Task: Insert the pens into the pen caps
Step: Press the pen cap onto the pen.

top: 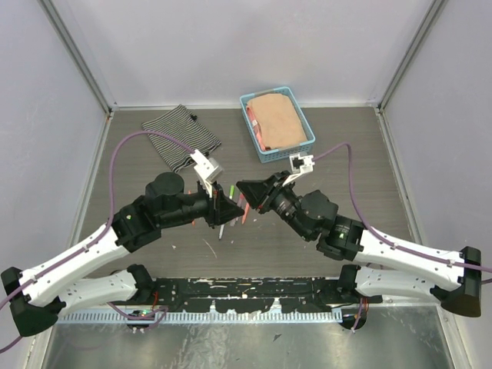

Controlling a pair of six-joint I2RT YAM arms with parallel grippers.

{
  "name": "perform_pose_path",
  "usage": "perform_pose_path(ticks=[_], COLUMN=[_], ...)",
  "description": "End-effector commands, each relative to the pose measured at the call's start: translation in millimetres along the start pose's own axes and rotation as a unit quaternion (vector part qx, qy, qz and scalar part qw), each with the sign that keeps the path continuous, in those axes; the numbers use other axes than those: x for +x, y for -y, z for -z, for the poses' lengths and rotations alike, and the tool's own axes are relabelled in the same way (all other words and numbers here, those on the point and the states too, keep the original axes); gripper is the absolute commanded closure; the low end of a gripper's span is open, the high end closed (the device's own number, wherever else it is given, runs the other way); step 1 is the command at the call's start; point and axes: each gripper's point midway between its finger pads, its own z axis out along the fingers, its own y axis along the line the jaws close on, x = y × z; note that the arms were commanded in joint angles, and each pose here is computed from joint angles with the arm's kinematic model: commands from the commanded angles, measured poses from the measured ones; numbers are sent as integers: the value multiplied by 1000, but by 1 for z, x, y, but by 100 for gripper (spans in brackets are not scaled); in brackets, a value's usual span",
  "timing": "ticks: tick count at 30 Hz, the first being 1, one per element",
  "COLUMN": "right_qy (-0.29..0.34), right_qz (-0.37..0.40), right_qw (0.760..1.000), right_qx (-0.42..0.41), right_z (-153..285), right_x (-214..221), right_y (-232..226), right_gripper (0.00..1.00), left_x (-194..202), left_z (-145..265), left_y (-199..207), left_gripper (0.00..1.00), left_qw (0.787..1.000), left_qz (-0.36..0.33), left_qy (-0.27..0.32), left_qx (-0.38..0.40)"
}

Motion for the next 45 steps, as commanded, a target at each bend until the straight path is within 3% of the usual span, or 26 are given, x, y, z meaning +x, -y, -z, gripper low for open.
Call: perform_pose_path(ticks=[1, 6, 10, 20, 24, 32, 34, 37, 45], right_qy=[-330, -340, -308, -121, -49, 51, 57, 50, 30], right_qz=[80, 85, 92, 179, 193, 189, 190, 200, 157], right_qw=[939, 933, 943, 969, 972, 976, 976, 974, 978], right_qx=[54, 77, 87, 119, 127, 99, 92, 95, 131], right_z=[76, 89, 85, 45, 41, 53, 60, 66, 70], right_x=[183, 195, 175, 34, -24, -105, -111, -106, -79], right_y=[65, 75, 73, 29, 9, -23, -23, -13, 12], right_gripper=[100, 100, 100, 99, 89, 57, 46, 40, 37], left_x=[-200, -206, -200, -130, -93, -27, -16, -6, 3], left_z=[68, 72, 67, 36, 23, 3, 3, 7, 14], left_y=[62, 63, 61, 42, 29, 2, -3, -7, -6], left_gripper=[100, 100, 100, 100, 100, 100, 100, 100, 100], left_qw=[928, 925, 929, 971, 983, 995, 996, 997, 995], left_qz=[-45, -52, -51, -57, -61, -63, -60, -61, -84], left_qy=[363, 371, 359, 227, 166, 68, 58, 54, 52], left_qx=[70, 67, 67, 55, 43, 22, 15, 12, 24])
